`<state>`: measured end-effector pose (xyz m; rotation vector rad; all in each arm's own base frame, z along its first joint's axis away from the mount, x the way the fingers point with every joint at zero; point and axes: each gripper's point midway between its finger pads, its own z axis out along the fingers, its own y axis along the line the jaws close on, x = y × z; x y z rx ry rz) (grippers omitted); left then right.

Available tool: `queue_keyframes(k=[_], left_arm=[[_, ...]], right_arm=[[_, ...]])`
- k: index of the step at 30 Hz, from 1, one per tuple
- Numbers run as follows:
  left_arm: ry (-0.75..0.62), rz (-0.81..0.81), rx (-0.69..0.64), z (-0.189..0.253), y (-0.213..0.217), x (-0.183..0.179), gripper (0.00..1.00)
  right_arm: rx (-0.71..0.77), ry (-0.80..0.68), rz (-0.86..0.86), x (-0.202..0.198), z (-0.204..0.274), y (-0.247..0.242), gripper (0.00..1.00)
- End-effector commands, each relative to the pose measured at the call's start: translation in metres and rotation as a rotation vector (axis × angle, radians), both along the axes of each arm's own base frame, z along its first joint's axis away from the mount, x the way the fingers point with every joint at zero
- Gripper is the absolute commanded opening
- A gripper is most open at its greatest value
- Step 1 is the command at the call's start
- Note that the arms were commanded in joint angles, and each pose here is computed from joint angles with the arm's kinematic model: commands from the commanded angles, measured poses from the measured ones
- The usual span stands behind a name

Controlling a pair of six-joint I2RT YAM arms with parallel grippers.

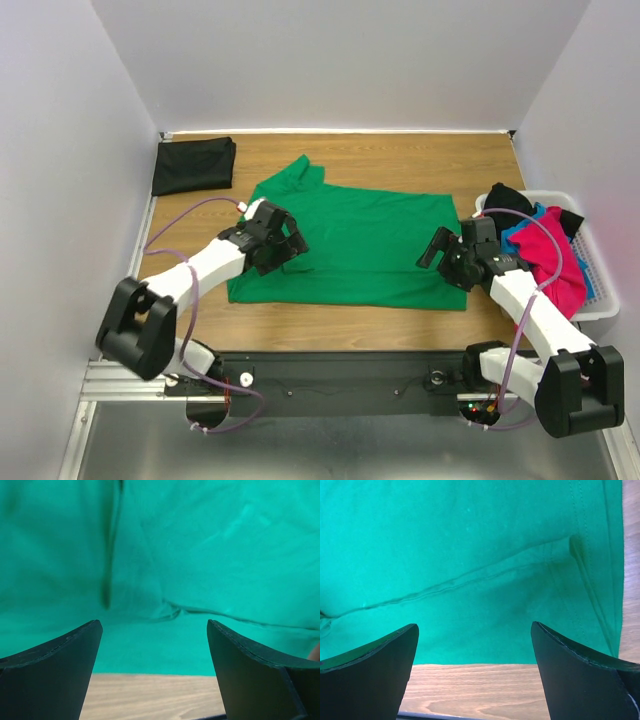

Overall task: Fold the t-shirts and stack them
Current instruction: Fold the tshirt

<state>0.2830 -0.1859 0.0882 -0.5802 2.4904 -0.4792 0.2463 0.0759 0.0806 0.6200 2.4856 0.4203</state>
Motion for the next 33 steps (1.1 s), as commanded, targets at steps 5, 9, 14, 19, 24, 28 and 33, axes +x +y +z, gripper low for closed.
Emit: queue_keyframes(k=[5,9,14,19,24,28,33], left_arm=[[-0.003,-0.049,0.028,-0.007,-0.02,0.023,0.98],[0.031,-0.048,0.045,-0.022,-0.019,0.019,0.98],[0.057,-0.058,0.056,-0.036,-0.024,0.022,0.98],[0.018,-0.064,0.038,-0.021,-0.033,0.032,0.99],[-0.042,-0.051,0.04,-0.002,-0.039,0.052,0.98],[-0.11,-0.059,0.05,0.001,-0.049,0.081,0.99],[-0.145,-0.154,0.055,0.004,-0.086,0.127,0.98]], right_arm=[[-0.022,-0.023,0.0,0.0,0.003,-0.003,1.0],[-0.032,-0.013,-0.012,-0.001,0.0,-0.005,1.0],[-0.036,-0.019,-0.01,0.0,0.001,-0.006,1.0],[-0.042,-0.03,-0.016,-0.002,0.002,-0.008,1.0],[-0.048,-0.02,-0.015,-0.004,-0.002,-0.009,1.0],[-0.056,-0.027,-0.014,-0.003,-0.001,-0.01,1.0],[-0.054,-0.047,-0.01,-0.001,0.005,-0.01,1.0]])
